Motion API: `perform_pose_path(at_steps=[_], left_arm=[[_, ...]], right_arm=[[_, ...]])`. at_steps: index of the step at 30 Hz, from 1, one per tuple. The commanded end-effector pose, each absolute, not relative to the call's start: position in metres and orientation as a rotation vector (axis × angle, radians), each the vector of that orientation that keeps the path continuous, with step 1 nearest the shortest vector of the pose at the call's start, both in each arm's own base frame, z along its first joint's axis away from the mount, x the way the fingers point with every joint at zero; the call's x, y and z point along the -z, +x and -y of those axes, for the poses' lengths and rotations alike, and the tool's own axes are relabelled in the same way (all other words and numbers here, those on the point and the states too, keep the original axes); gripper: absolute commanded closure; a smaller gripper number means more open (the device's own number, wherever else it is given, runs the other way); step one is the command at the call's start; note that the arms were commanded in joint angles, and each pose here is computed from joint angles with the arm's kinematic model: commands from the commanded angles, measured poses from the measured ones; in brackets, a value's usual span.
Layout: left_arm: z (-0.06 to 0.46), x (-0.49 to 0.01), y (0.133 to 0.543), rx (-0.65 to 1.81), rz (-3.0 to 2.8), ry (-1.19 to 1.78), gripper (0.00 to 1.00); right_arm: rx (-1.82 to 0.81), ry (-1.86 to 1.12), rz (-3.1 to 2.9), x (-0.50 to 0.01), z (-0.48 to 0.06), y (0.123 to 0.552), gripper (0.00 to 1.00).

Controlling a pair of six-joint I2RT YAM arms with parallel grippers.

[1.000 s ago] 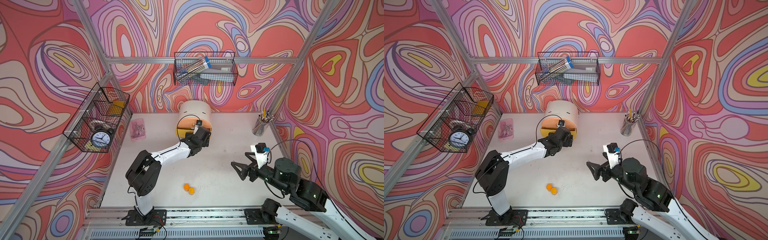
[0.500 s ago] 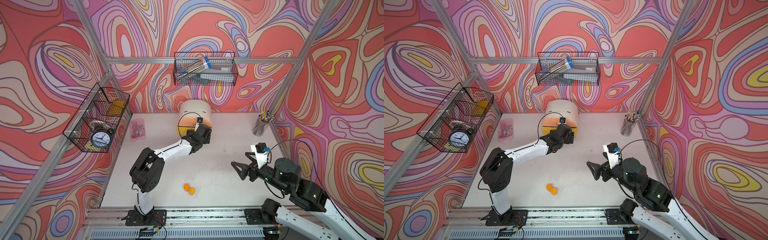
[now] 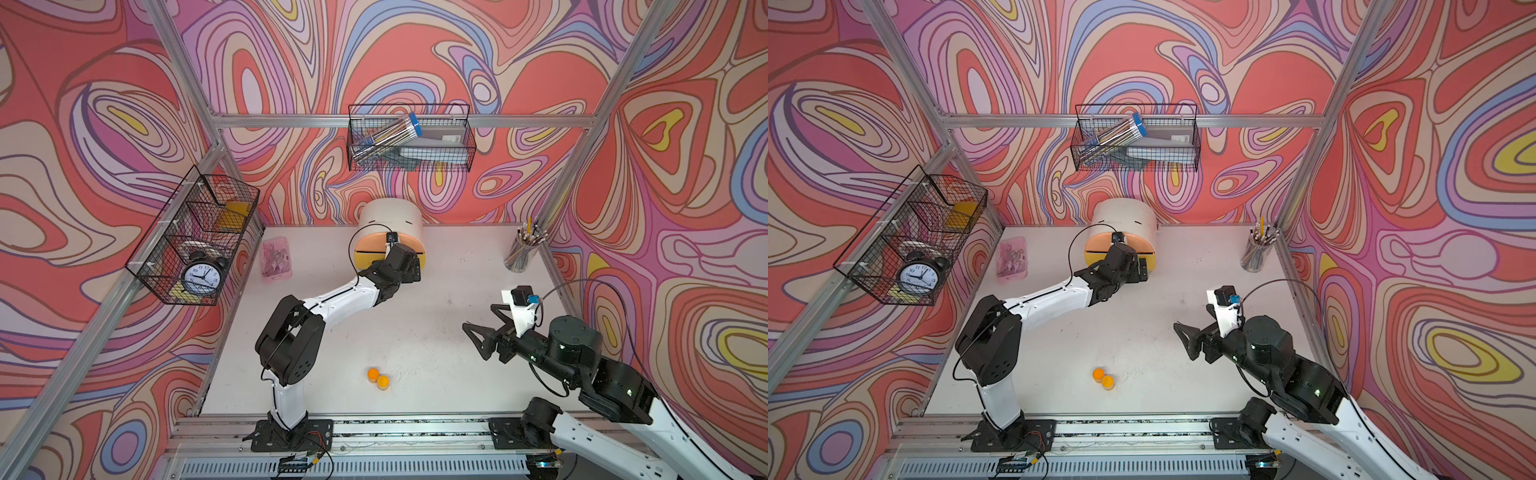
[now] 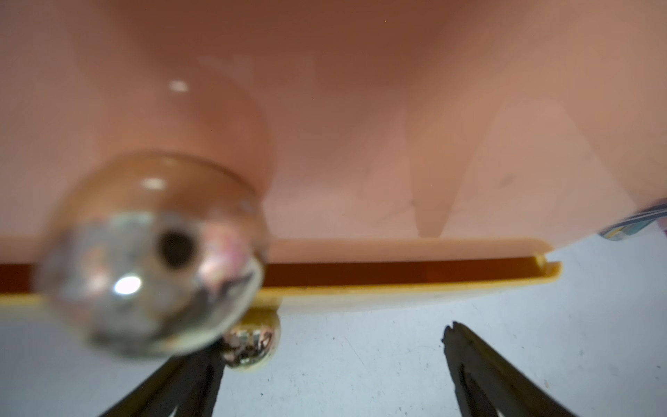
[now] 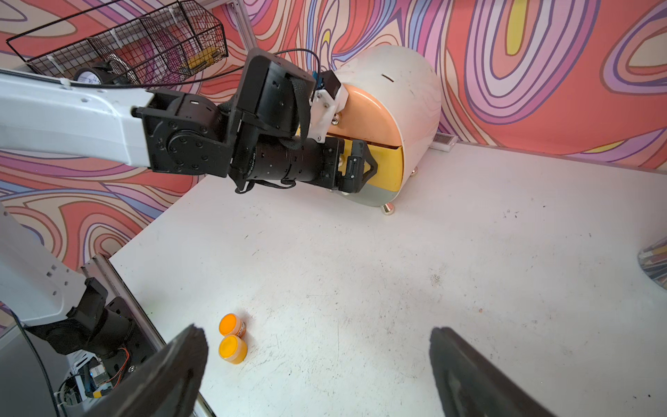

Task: Put the paint cans in the drawer according to color
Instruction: Close the drawer of the storage box.

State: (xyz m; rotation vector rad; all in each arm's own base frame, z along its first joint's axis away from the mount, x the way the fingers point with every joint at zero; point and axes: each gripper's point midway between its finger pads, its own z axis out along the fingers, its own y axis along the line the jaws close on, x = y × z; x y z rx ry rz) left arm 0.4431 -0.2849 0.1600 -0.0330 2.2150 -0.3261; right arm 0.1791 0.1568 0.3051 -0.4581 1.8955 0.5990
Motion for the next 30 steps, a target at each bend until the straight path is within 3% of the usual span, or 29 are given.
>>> perform_pose_path(at_steps=[1, 15, 24, 30], left_arm=[[0.298, -0.182, 0.437, 0.484, -2.191, -0.064, 0.01], [0.280, -0.177, 0.417, 0.446, -2.214, -0.099, 0.01], [0.274, -0.178, 0.459, 0.264, -2.131, 0.020, 0.01], [0.279, -0.174, 0.464, 0.325, -2.130, 0.013, 0.01]], right_arm=[[-0.588, -0.459, -1.886, -0.307, -0.155, 0.180, 0.02], [-0.596, -0.460, -1.880, -0.309, -0.156, 0.179, 0.02], [-0.591, -0.457, -1.884, -0.309, -0.155, 0.179, 0.02], [-0.587, -0.453, -1.882, -0.309, -0.154, 0.179, 0.02]])
